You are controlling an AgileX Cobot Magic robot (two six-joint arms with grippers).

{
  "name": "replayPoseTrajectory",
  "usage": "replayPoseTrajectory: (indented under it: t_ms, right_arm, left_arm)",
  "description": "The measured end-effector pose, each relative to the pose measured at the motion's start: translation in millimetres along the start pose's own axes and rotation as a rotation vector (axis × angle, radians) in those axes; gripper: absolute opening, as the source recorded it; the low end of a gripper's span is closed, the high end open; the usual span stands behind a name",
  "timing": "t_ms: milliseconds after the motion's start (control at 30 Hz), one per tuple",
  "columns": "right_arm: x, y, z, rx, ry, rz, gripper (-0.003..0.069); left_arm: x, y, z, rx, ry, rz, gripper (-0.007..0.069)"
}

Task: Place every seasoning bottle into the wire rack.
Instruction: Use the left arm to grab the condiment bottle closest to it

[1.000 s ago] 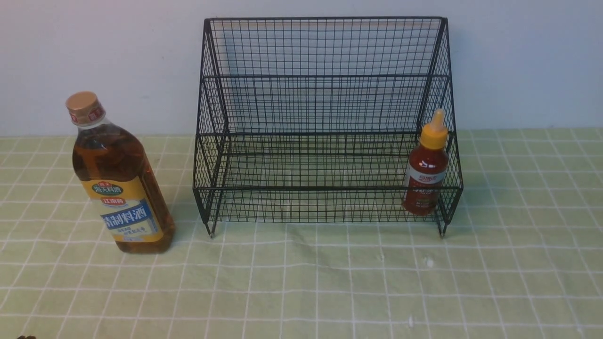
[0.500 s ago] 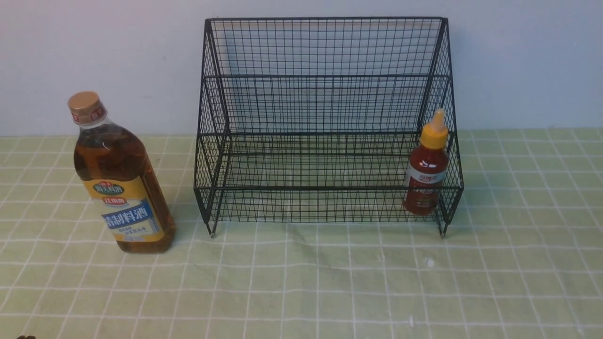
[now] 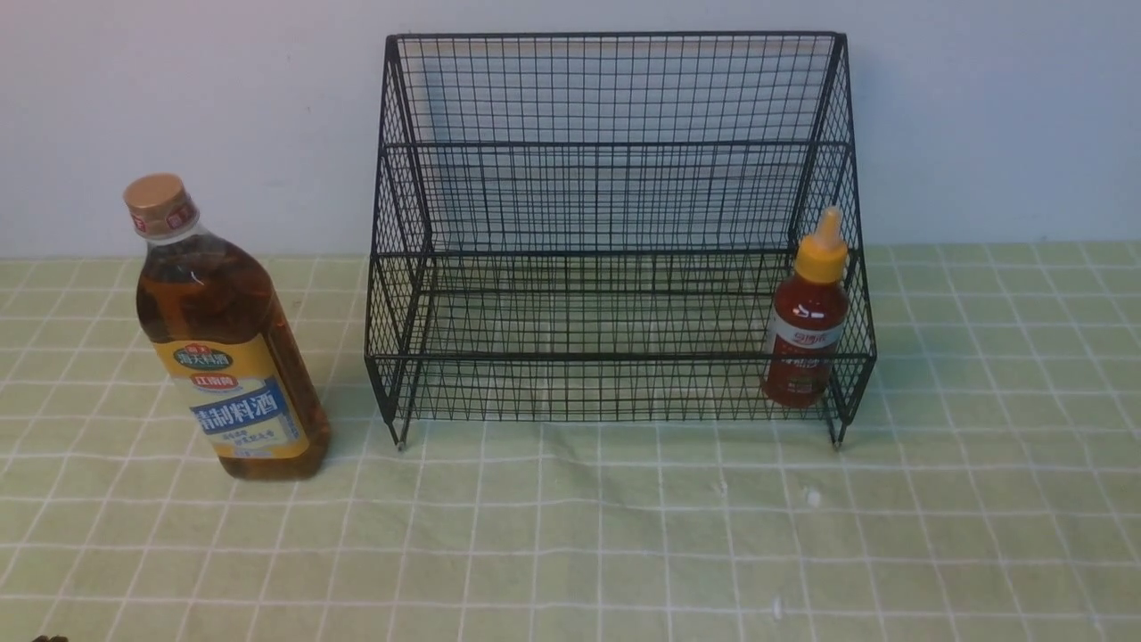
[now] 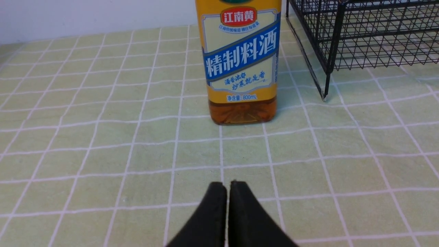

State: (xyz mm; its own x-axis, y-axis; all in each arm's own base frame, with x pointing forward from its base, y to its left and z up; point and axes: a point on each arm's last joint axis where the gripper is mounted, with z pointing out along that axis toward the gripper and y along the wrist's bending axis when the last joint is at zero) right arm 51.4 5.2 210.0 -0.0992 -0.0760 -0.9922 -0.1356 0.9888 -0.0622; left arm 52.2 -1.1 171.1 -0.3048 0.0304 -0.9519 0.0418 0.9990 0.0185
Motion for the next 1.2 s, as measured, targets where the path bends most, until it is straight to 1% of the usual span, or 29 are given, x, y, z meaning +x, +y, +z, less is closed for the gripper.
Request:
replayPoseTrajectory:
  t_ms: [33,100,233,300,1200]
  right_arm:
    - [13.7,-1.1,3.2,0.036,0.047,0.02,-0.0015]
    - [28.7,-3.4,5.2,0.099,0.111,0.076,-0.0015]
    - [29.2,-7.8,4.6,0.188,0.105,0.135,-0.0015]
    - [29.3,-8.7,4.4,0.206,0.105,0.142,-0.0015]
    - [29.3,-8.8,4.4,0.208,0.106,0.139,-0.0015]
  left_arm:
    - [0.0,0.0,0.0,0.0,0.0,0.0,-0.0006]
    - [0.0,0.0,0.0,0.0,0.0,0.0,-0.0006]
    - [0.0,0.0,0.0,0.0,0.0,0.0,-0.0006]
    - [0.0,0.0,0.0,0.0,0.0,0.0,-0.0006]
    - [0.0,0.0,0.0,0.0,0.0,0.0,-0.0006]
